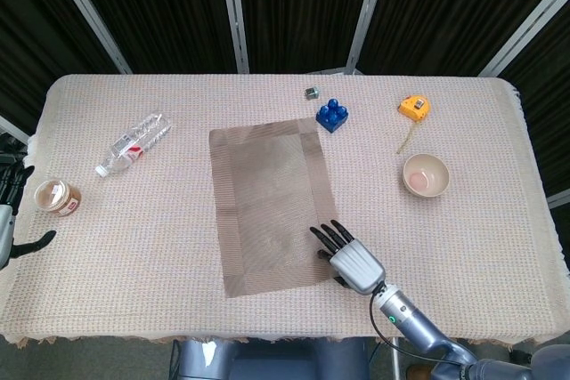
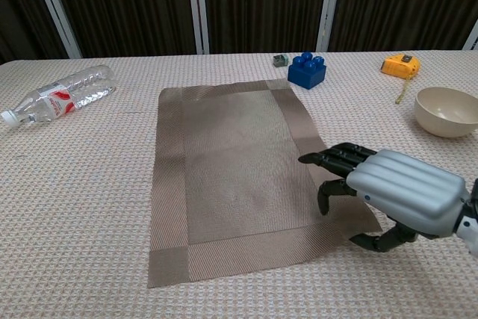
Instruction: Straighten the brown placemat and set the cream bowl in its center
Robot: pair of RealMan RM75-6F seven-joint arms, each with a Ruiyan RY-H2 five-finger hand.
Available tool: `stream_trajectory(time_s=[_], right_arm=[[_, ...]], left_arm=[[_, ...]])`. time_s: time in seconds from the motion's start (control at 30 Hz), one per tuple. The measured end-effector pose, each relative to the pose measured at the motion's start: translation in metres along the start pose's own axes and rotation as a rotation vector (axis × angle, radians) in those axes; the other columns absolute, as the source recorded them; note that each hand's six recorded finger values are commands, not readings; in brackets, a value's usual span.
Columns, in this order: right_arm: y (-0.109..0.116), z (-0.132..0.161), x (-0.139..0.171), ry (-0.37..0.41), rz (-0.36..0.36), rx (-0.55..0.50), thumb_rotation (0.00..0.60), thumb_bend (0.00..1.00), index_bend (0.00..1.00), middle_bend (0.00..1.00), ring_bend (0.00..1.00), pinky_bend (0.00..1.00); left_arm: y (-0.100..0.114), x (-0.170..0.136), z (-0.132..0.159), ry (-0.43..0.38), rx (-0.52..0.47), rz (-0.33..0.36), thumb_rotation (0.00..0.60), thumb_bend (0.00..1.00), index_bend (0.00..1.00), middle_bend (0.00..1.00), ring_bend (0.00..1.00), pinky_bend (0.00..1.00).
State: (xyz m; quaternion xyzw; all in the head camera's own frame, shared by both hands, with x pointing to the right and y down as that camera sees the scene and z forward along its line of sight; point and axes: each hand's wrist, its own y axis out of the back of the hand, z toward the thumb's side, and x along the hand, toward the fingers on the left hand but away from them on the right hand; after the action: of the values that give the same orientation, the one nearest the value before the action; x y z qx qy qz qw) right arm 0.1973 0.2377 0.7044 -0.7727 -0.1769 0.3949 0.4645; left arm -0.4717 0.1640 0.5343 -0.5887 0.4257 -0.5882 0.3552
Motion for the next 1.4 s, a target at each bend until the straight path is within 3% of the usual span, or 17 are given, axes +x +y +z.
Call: stream_trajectory(time_s=[0.43, 0.73, 1.07, 1.23, 1.4], right_arm=[[0.007, 0.008, 0.009, 0.041, -0.026, 0.013, 0.600, 0.35, 0.66, 0.03, 0.00, 0.00], [0.024, -0.001, 0.044, 0.116, -0.018, 0.111, 0.600, 0.35, 0.67, 0.04, 0.00, 0.00], [0.061, -0.067, 0.100, 0.141, 0.039, 0.383, 0.600, 0.35, 0.67, 0.05, 0.00, 0.00], [0.073, -0.099, 0.093, 0.160, 0.033, 0.550, 0.600, 0.35, 0.67, 0.05, 0.00, 0.00], [0.091, -0.129, 0.065, 0.181, 0.006, 0.716, 0.600, 0.35, 0.67, 0.05, 0.00, 0.00]], left_arm=[[0.003, -0.004, 0.001, -0.009, -0.012, 0.002, 0.600, 0.19, 0.00, 0.00, 0.00, 0.00], [0.004, -0.008, 0.002, -0.024, -0.022, -0.002, 0.600, 0.19, 0.00, 0.00, 0.00, 0.00], [0.006, -0.013, 0.000, -0.022, -0.032, -0.004, 0.600, 0.19, 0.00, 0.00, 0.00, 0.00], [0.005, -0.013, -0.002, -0.017, -0.030, -0.008, 0.600, 0.19, 0.00, 0.00, 0.00, 0.00], [0.002, -0.011, -0.003, -0.011, -0.023, -0.017, 0.600, 0.19, 0.00, 0.00, 0.00, 0.00]])
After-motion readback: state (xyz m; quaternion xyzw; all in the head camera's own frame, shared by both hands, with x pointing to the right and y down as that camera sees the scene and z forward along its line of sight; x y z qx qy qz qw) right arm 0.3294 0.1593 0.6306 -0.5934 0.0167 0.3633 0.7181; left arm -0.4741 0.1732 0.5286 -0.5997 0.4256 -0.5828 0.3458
